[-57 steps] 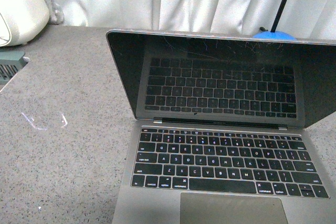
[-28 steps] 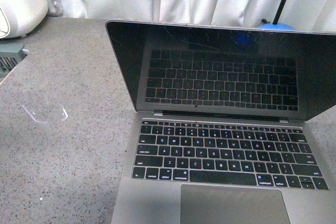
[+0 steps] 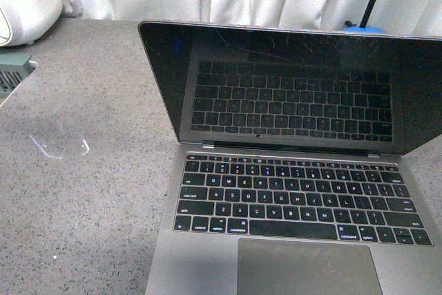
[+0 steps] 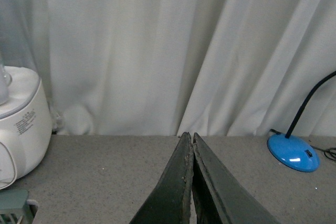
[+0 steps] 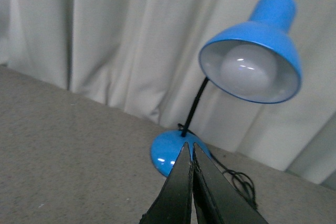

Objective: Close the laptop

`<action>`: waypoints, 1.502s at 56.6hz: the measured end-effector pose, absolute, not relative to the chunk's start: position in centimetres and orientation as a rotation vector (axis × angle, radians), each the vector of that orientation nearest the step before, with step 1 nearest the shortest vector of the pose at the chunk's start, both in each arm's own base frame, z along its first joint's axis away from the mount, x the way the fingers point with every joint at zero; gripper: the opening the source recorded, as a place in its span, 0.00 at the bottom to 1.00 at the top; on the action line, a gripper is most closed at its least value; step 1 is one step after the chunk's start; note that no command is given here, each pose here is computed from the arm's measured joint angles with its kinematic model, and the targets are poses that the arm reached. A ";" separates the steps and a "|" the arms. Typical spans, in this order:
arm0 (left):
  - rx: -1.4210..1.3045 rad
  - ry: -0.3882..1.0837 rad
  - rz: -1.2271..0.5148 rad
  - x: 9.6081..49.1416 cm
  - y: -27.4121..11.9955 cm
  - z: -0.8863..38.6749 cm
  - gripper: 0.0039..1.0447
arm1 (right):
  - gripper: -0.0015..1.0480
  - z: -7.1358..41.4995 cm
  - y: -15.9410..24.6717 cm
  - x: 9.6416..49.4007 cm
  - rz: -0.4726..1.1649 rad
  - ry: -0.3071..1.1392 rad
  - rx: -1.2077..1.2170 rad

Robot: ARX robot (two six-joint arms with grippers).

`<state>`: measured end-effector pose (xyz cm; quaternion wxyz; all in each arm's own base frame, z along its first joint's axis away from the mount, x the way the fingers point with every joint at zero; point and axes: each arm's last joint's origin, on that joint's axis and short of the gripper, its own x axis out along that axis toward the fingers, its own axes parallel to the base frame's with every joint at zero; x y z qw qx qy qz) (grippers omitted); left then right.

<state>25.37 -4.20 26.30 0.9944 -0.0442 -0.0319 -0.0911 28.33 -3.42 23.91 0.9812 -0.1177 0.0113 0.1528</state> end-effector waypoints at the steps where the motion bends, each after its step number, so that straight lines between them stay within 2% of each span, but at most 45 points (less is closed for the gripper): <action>1: -0.083 -0.056 -0.193 25.5 -4.3 26.4 0.04 | 0.01 24.0 -3.3 28.6 0.322 0.033 -0.232; 24: 0.054 0.024 -0.334 28.2 -6.5 27.0 0.04 | 0.01 22.8 -1.3 32.5 0.534 0.205 -0.192; 54: 0.164 0.153 -0.441 31.8 -8.5 24.2 0.04 | 0.01 20.8 0.6 37.0 0.656 0.292 -0.141; 85: 0.249 0.246 -0.519 32.2 -8.8 21.3 0.04 | 0.01 19.2 3.9 37.9 0.731 0.371 0.003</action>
